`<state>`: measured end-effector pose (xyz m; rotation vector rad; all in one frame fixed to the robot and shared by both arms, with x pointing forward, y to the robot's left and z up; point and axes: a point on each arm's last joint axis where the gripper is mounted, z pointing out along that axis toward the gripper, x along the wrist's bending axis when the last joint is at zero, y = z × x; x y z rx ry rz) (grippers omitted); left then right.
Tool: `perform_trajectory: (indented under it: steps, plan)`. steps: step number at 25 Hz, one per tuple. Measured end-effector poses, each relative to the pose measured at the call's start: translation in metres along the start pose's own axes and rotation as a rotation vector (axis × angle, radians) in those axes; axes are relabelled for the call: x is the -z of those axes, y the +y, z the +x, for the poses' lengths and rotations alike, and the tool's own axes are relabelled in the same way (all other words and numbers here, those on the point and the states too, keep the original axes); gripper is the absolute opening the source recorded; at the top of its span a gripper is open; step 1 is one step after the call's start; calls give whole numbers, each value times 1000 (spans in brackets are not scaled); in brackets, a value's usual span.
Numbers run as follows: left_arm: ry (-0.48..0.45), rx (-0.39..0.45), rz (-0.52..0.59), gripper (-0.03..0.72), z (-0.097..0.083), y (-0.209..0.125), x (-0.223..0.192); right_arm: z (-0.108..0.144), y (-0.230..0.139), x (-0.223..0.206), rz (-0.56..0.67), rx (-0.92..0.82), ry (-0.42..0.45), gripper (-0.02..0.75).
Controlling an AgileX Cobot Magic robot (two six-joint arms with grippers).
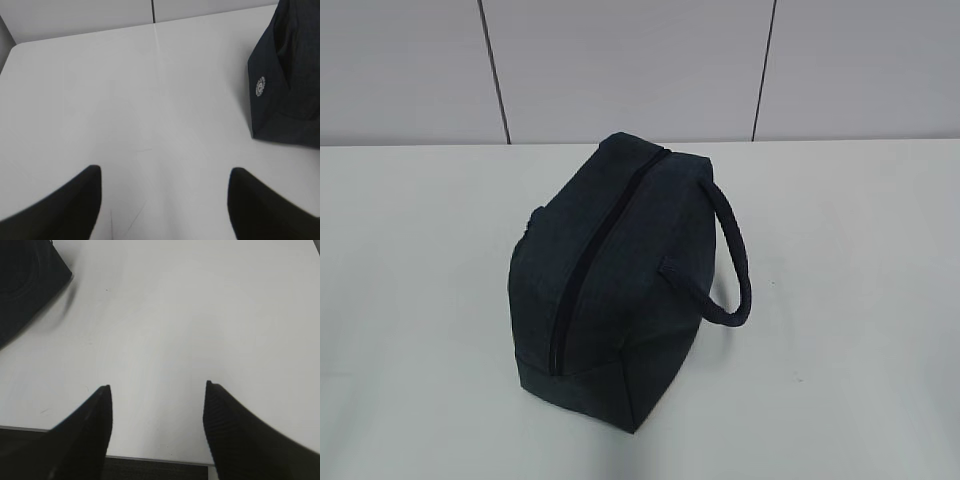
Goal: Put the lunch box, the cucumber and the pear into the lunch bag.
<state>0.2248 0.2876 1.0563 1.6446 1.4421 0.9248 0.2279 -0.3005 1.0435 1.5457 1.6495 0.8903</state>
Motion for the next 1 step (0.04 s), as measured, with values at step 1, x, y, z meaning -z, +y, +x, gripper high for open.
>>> perform_trajectory:
  steps: [1]
  plan:
    - [0, 0, 0, 465, 0, 0, 0, 0, 0, 0, 0, 0, 0, 456]
